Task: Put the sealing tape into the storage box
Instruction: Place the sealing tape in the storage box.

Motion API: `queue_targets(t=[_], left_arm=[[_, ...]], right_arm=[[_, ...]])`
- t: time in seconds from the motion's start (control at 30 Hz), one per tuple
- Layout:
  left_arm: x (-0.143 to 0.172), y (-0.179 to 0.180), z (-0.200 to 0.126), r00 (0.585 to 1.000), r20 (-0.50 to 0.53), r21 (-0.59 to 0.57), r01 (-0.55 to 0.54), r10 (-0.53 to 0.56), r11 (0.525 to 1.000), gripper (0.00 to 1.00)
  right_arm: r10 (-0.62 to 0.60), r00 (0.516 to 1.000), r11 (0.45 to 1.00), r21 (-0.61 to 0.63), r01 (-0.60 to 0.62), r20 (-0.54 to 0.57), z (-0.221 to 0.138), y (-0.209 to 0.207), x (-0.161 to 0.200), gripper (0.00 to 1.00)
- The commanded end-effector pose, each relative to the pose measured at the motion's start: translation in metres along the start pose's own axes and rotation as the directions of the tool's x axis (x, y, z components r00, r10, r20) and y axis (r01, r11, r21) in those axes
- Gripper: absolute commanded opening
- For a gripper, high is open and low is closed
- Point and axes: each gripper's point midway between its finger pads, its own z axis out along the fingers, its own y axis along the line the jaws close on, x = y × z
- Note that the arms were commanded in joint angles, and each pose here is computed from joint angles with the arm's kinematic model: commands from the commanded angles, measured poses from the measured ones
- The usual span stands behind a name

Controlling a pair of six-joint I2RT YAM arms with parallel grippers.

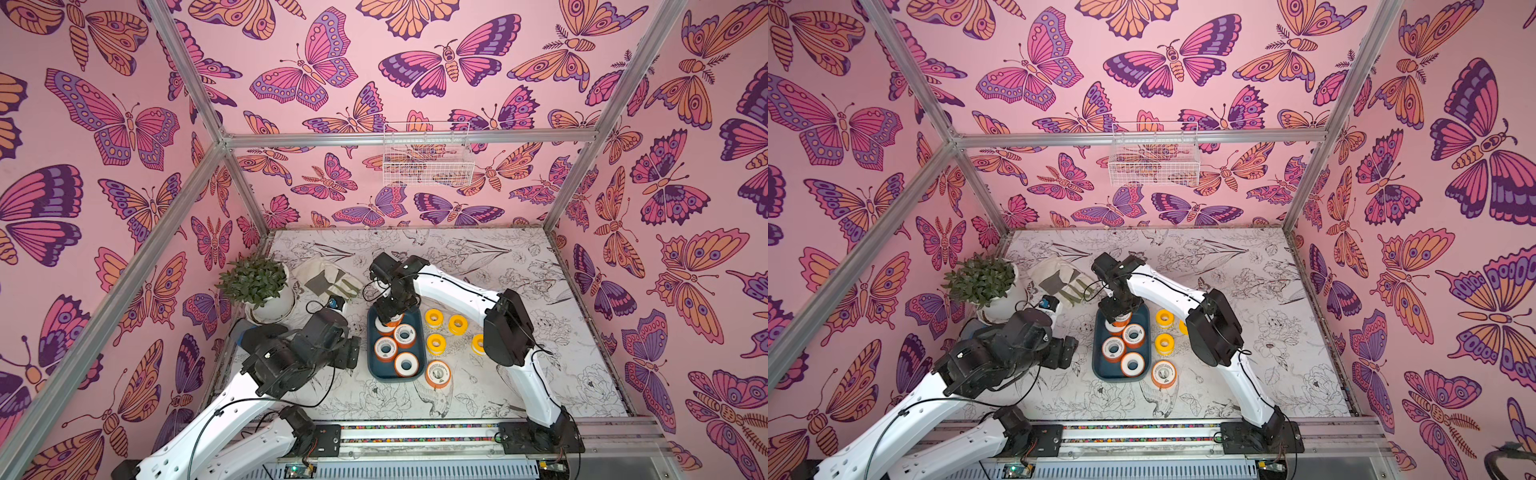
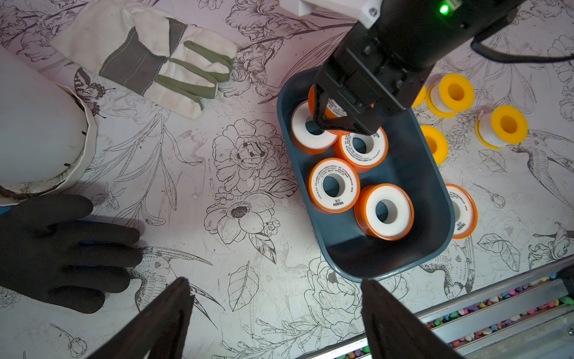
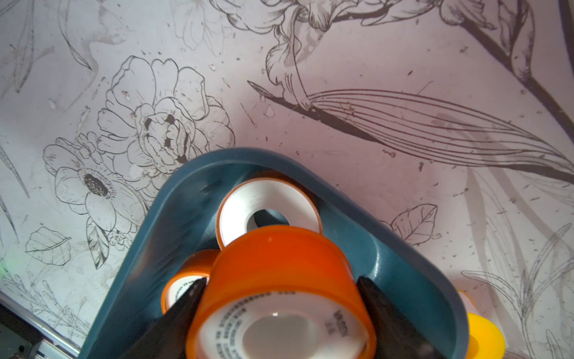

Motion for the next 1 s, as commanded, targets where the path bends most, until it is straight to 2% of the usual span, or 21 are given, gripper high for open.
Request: queue_targets(t=[0.0,0.7,0.97], left_arm=[[0.002,0.004,0.003,1.0,0.001,-0.016,-0.005,0.005,1.0,0.89],[0.002,0.003,0.004,1.0,-0.007,-0.016,-0.005,0.005,1.0,0.89],[0.003,0.003,0.005,1.0,-0.012,-0.017,-0.007,0.006,1.0,0.89]], right_arm=[[-0.015,1.0,1.0,-0.015,0.015,-0.006,0.001,0.009,-0.002,0.61],[-0.02,0.999,1.0,0.01,0.02,-0.041,0.026,0.008,-0.003,0.64],[-0.027,0.999,0.999,0.018,0.028,-0.047,0.031,0.009,-0.006,0.69]])
